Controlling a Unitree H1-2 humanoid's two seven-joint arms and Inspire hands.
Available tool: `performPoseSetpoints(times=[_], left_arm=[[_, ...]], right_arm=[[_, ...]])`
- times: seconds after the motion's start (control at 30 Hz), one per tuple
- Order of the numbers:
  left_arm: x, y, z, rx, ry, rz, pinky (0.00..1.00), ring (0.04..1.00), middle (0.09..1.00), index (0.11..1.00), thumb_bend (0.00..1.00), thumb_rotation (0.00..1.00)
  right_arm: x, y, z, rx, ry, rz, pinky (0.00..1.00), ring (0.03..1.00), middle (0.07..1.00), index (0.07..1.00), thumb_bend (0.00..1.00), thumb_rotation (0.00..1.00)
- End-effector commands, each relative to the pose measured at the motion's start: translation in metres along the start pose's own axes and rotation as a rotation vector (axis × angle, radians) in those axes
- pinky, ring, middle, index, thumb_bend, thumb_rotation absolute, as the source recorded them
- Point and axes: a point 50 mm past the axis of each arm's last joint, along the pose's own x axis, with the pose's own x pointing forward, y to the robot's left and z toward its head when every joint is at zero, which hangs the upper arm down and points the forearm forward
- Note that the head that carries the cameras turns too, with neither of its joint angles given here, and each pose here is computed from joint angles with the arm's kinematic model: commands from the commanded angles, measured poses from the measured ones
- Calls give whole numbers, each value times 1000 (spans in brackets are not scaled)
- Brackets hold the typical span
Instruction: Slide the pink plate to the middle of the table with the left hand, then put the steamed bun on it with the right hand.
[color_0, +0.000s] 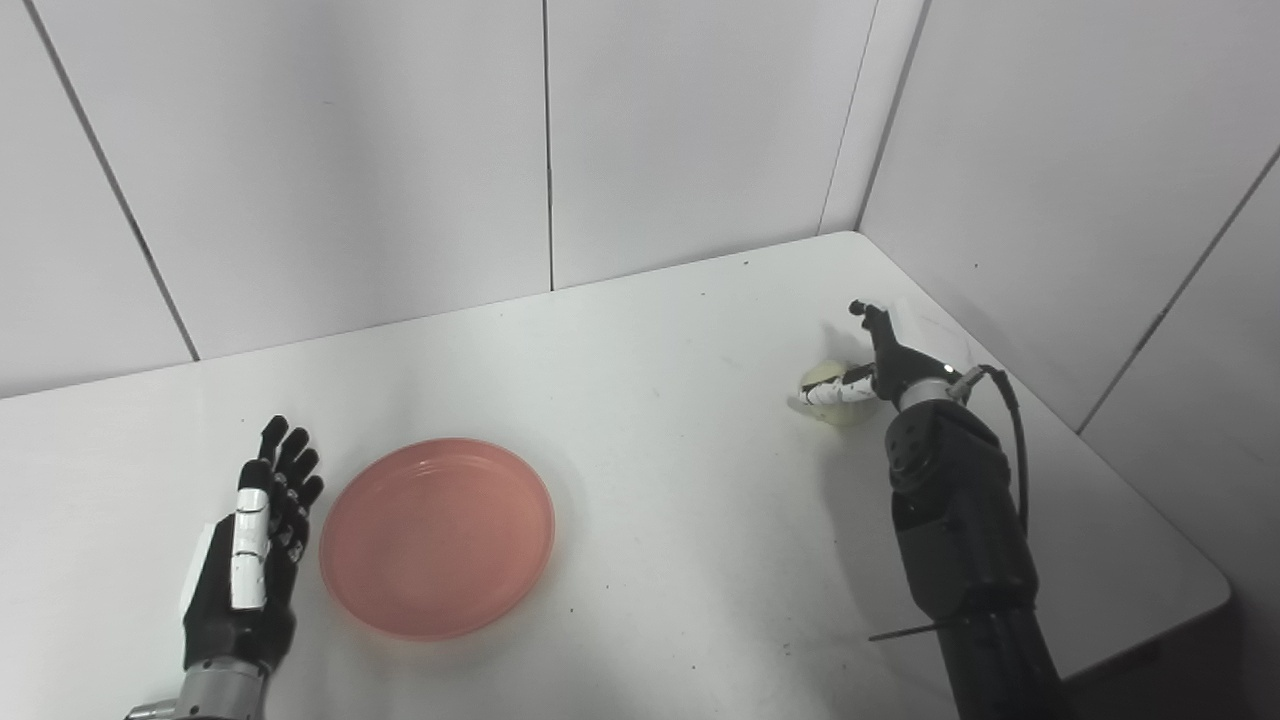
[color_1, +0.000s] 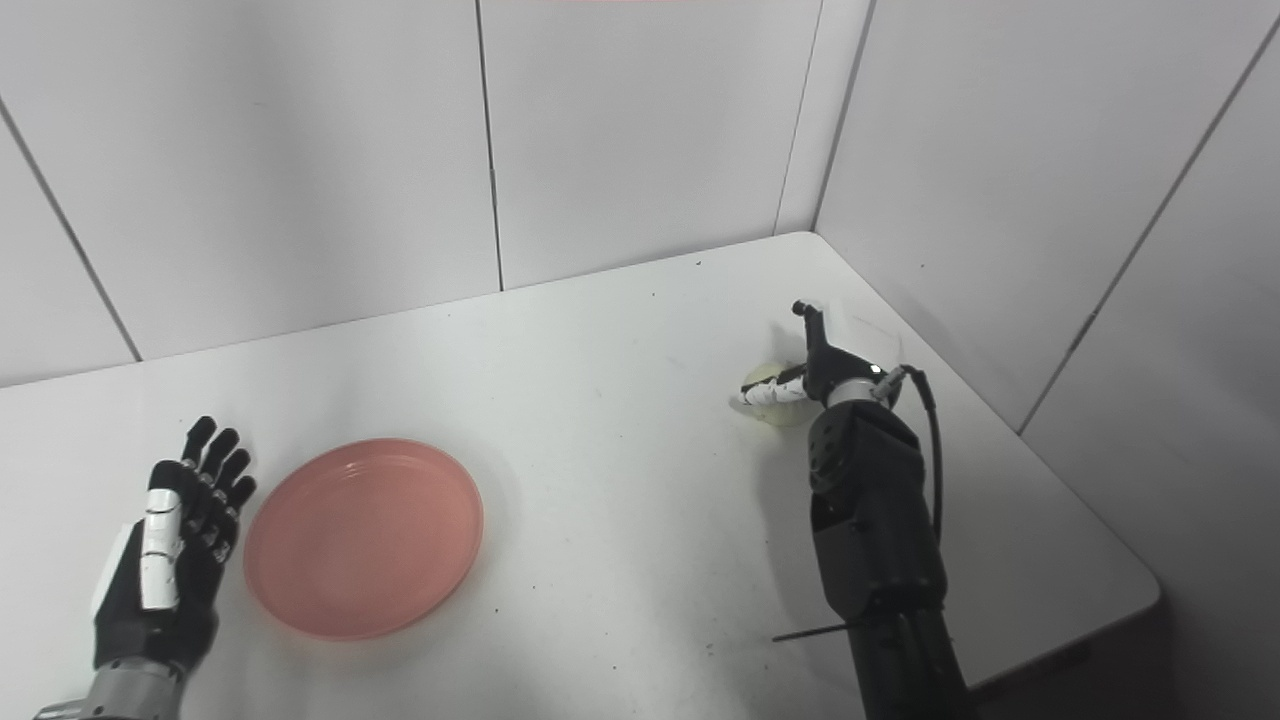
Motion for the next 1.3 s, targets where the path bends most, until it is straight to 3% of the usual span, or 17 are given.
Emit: performPoseSetpoints(times=[0.0,0.1,0.17,0.23,0.37,0.43,0.47,0.5,0.7,0.8,0.97,1.27], left_arm=[[-13,5,-14,-17,40,10,1000,1000,1000,998,624,1000],[-13,6,-15,-19,44,5,1000,1000,1000,1000,631,1000],[-13,5,-15,-28,50,7,1000,1000,1000,1000,646,1000],[-13,5,-15,-35,50,12,1000,1000,1000,997,660,1000],[-15,4,-13,-57,45,8,1000,1000,1000,997,649,1000],[-16,2,-12,-57,41,2,1000,1000,1000,995,648,1000],[-16,2,-11,-54,38,-3,1000,1000,1000,997,638,1000],[-17,1,-11,-55,40,-5,1000,1000,1000,999,639,1000],[-18,0,-10,-51,52,-20,1000,1000,1000,1000,653,1000],[-20,-4,-8,-47,53,-33,1000,1000,1000,1000,661,1000],[-20,-15,-4,-53,57,-40,1000,1000,1000,998,653,1000],[-14,-36,-9,-69,9,-35,1000,1000,1000,1000,589,1000]], right_arm=[[8,-20,9,3,-26,-59,499,651,723,841,798,260],[10,-16,7,34,-17,-49,232,312,428,835,792,171],[10,-15,5,42,-18,-52,151,217,337,815,799,120],[10,-15,2,37,-26,-55,154,228,349,750,802,39],[6,-18,0,43,-38,-82,135,213,326,667,788,3],[6,-19,-2,51,-41,-98,171,253,433,636,625,0],[7,-19,-3,58,-40,-103,291,372,453,561,556,0],[7,-20,-4,69,-42,-115,318,403,457,538,533,0],[0,-26,5,147,-75,-185,336,434,478,500,526,0],[-9,-31,14,222,-133,-250,304,393,448,519,524,0],[-19,-34,27,336,-250,-314,332,414,467,506,526,0],[-37,-24,56,512,-503,-310,334,396,477,498,525,0]])
